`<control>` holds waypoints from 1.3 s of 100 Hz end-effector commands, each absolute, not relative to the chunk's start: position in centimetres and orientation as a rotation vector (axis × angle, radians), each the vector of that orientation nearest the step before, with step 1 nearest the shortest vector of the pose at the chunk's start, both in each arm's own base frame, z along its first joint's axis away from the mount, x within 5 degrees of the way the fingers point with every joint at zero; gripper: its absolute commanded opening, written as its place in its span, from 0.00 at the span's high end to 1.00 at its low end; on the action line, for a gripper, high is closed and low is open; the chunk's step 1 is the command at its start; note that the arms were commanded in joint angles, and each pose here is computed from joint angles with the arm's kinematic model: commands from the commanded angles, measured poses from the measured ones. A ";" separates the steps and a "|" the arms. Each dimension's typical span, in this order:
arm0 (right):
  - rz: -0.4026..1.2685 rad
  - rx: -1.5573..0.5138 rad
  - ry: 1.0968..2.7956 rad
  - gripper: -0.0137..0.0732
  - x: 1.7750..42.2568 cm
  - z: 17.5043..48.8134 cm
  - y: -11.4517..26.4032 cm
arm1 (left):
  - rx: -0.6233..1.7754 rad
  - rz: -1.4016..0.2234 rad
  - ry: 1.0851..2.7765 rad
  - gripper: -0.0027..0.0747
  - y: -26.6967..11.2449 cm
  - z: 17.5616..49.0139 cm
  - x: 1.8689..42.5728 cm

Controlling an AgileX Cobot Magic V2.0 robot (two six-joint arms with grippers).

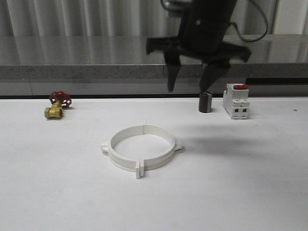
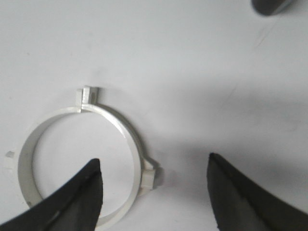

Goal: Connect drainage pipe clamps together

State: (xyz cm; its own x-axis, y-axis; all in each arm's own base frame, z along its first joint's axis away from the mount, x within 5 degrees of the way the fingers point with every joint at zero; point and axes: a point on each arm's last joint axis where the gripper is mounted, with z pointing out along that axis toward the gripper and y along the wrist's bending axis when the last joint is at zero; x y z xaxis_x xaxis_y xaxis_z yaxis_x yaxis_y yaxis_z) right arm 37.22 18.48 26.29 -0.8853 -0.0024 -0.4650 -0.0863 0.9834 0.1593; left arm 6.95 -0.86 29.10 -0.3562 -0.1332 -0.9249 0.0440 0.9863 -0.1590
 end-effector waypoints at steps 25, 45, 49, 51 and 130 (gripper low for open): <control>0.182 -0.002 2.344 0.29 31.3 37.1 7.6 | -0.077 -0.190 1.836 0.99 -0.8 30.5 7.2; 0.094 0.091 2.294 0.29 24.8 37.3 2.5 | -0.077 -0.190 1.836 0.99 -0.8 30.5 7.2; 0.074 0.105 2.293 0.29 23.6 36.9 1.9 | -0.077 -0.190 1.836 0.99 -0.8 30.5 7.2; 0.070 0.110 2.279 0.29 22.8 37.0 1.6 | -0.077 -0.190 1.836 0.99 -0.8 30.5 7.2; -0.005 0.156 2.108 0.98 5.4 32.0 -0.7 | -0.077 -0.190 1.836 0.99 -0.8 30.5 7.2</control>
